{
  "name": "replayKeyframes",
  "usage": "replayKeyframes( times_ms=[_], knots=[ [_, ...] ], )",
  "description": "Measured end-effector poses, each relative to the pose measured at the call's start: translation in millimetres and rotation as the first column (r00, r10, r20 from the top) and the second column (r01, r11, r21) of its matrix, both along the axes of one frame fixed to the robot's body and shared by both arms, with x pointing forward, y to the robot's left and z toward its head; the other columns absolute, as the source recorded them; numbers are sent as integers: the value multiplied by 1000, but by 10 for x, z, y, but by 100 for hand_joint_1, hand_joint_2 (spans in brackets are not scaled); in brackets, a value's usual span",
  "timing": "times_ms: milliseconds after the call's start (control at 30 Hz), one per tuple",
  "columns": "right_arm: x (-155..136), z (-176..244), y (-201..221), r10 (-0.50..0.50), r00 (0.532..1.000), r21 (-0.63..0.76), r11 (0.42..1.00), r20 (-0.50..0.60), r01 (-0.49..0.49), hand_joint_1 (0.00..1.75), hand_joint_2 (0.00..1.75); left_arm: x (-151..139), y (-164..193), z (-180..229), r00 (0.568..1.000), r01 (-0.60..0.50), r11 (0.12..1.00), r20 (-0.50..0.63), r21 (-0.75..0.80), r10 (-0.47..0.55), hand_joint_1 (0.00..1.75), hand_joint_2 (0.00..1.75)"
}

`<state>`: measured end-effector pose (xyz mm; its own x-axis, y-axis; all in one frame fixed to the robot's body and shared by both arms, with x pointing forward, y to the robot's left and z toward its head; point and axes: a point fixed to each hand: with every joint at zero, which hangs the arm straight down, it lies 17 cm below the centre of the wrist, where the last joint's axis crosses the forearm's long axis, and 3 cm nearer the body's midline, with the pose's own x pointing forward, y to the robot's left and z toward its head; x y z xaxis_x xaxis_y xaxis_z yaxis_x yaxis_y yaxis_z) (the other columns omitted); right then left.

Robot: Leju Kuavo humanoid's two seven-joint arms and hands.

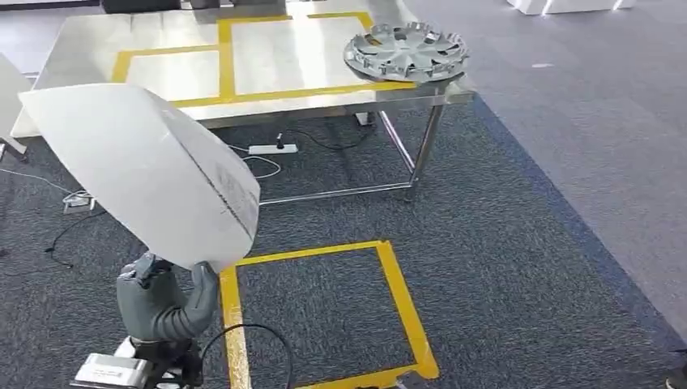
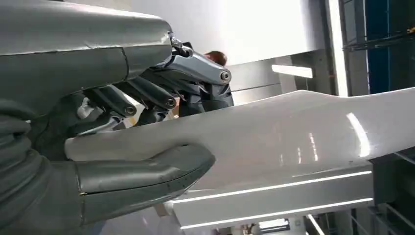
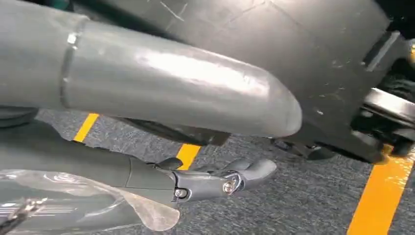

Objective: Take the parts from the cabinet and place them on the table.

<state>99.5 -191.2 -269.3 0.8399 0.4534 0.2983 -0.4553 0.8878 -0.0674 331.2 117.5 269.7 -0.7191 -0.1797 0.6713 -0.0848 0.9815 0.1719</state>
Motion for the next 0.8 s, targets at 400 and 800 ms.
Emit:
replayKeyframes(
  times_ms=[400,800],
  knots=[
    [-32,-1,28,3,1000,3,1000,-4,-3,0,0,-56,52,-130,1000,-4,1000,-28,11,5,175,175],
    [13,14,88,15,1000,5,1000,-1,-15,0,0,-117,119,-89,1000,-5,1000,-11,12,6,175,175]
  ],
)
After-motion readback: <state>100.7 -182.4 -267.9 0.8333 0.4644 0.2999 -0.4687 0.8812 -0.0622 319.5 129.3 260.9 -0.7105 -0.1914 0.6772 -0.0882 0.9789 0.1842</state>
